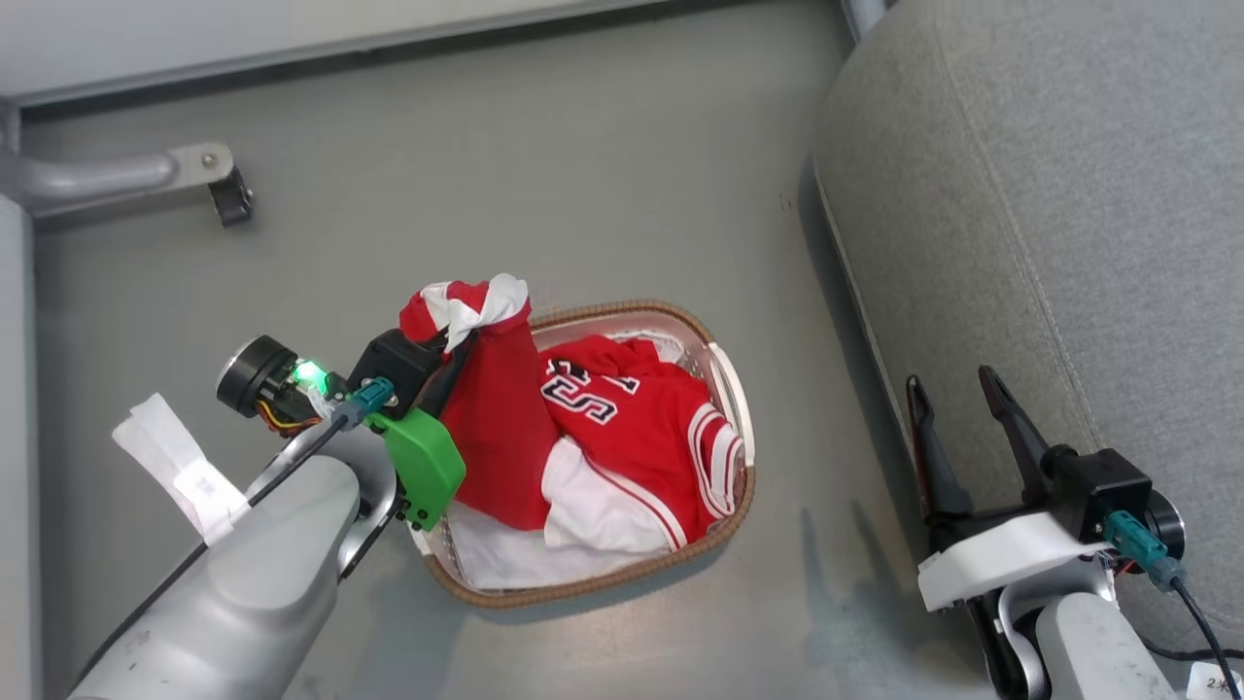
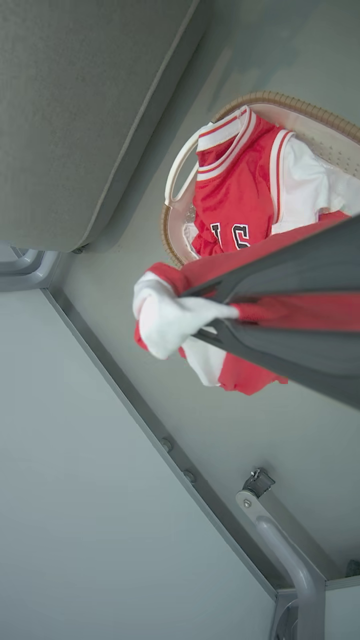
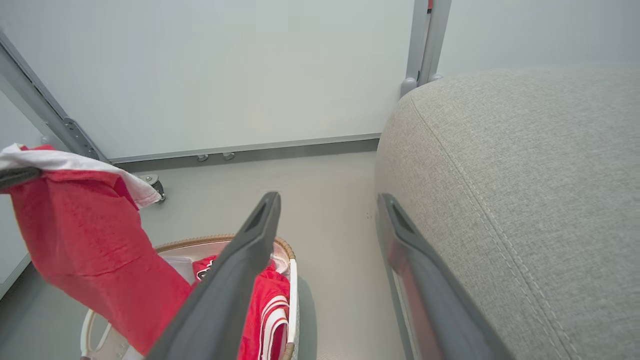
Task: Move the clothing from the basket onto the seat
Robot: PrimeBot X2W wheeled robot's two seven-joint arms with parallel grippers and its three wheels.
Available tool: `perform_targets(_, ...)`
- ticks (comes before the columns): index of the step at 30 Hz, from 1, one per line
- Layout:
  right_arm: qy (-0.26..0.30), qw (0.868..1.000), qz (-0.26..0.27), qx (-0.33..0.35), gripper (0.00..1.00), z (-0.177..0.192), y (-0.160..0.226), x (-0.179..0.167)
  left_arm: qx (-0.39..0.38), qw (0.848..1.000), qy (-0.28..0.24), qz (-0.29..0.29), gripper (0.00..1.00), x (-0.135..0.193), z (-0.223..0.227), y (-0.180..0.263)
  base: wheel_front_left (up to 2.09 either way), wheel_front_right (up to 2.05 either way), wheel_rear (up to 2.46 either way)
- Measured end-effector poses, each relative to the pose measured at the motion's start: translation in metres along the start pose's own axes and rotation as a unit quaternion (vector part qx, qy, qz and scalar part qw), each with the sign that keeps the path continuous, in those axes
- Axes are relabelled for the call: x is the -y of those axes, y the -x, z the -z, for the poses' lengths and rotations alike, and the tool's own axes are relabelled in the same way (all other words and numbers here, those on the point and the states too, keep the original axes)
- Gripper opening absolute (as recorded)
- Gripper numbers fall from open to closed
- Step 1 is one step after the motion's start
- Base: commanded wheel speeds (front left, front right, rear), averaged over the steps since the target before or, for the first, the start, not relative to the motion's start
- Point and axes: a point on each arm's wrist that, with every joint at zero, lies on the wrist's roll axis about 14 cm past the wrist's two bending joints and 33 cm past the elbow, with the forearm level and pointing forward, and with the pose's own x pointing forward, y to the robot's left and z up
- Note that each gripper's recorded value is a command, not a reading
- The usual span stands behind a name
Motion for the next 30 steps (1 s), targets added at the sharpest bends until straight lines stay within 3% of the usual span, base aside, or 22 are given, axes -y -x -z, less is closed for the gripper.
perform_targets(6,0.001,0.999,-0.020,0.038,1.00,-0.029,0.015,-0.016,0.060,0.996,-0.060,-0.016,0.00,-0.016,-0.071,0.033,0.00,0.00,0.00)
perform_targets(15,0.005,0.993,-0.063,0.097,1.00,-0.070,0.028,-0.046,0.161,0.973,-0.158,-0.038,0.00,-0.023,-0.194,0.089,0.00,0.00,0.00)
perform_targets(23,0.011,0.984,-0.123,0.127,1.00,-0.091,0.027,-0.086,0.199,0.961,-0.190,-0.038,0.00,-0.012,-0.240,0.108,0.00,0.00,0.00)
perform_targets(30,0.017,0.968,-0.207,0.140,1.00,-0.102,0.026,-0.141,0.226,0.952,-0.205,-0.026,0.00,0.001,-0.264,0.112,0.00,0.00,0.00)
